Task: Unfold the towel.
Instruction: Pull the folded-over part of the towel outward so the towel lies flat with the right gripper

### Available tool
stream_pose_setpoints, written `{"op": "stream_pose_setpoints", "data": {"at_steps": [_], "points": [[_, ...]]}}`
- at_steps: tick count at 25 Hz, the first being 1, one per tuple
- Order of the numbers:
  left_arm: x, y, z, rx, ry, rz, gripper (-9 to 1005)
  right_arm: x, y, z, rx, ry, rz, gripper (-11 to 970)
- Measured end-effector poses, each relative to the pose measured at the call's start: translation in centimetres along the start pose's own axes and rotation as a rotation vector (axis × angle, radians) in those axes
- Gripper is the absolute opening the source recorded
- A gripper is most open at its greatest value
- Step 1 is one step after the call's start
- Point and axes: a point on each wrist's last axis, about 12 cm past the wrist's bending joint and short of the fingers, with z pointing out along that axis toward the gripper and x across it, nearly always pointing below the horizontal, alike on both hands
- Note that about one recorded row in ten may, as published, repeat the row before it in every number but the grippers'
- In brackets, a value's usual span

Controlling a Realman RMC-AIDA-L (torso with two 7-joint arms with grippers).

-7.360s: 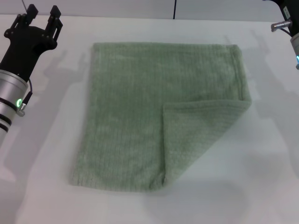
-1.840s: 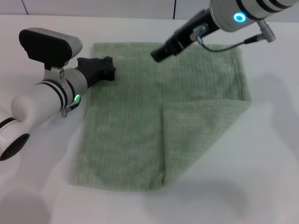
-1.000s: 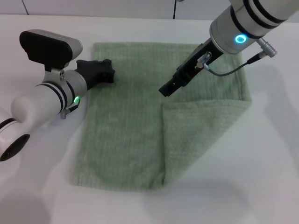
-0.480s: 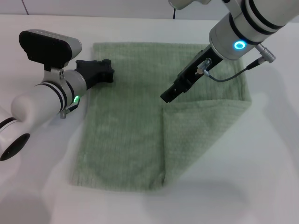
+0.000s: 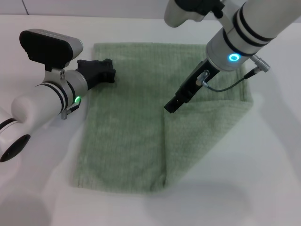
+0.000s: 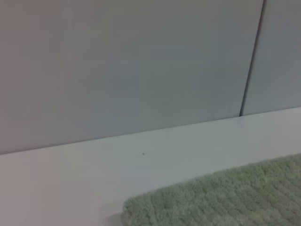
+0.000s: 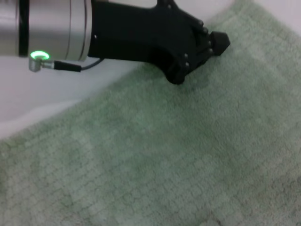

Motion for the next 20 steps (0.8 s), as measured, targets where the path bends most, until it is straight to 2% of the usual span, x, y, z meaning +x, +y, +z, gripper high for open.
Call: {"op": "stream_pose_setpoints", "data": {"at_steps": [11, 20], "points": [[0.1, 0.0, 0.0, 0.001, 0.000, 0.001, 8, 0.0, 0.6, 1.7, 0.004, 0.012, -0.028, 818], [0.1, -0.1, 0.0, 0.004, 0.000, 0.001, 9, 0.3, 0.3, 2.4, 0.005, 0.005, -0.012, 818]]}}
